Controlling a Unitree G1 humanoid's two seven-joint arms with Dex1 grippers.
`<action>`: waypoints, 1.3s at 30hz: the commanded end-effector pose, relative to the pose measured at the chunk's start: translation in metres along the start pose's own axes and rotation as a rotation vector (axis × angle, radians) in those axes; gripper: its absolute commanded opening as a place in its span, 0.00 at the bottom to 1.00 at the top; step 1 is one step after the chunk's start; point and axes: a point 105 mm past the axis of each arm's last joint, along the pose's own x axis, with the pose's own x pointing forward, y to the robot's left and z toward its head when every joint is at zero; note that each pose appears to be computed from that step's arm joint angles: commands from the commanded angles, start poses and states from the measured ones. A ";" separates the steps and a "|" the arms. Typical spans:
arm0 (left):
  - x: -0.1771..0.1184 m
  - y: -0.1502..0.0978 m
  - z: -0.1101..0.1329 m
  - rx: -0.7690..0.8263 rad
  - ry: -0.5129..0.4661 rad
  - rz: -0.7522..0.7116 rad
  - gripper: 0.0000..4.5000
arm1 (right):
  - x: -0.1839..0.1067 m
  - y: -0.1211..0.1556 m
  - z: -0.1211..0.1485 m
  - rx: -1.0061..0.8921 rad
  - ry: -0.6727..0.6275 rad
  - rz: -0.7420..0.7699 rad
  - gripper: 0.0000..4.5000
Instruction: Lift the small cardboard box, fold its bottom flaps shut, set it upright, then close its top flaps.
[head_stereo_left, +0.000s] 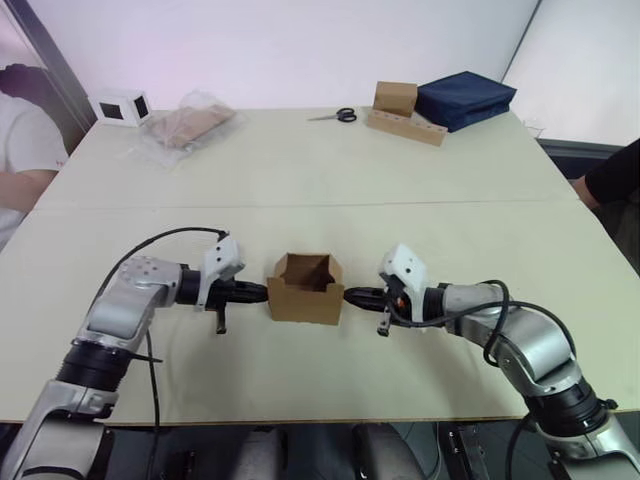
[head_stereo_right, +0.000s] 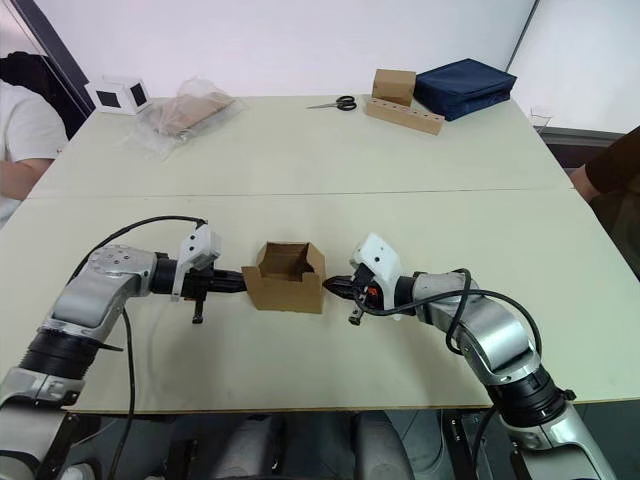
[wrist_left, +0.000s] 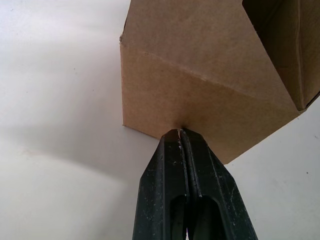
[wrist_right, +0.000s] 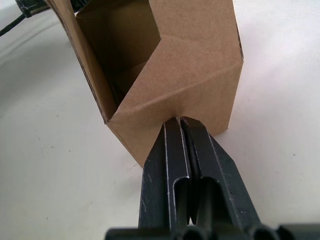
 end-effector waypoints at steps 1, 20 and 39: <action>-0.022 0.005 0.013 0.051 -0.013 0.034 0.00 | -0.011 -0.002 0.006 -0.075 0.003 -0.011 0.00; -0.008 -0.006 0.058 -0.016 -0.211 0.013 0.00 | -0.009 -0.002 0.046 -0.018 -0.196 0.172 0.00; 0.009 -0.005 0.036 -0.010 -0.157 0.078 0.00 | 0.018 -0.010 0.016 -0.047 -0.103 0.186 0.00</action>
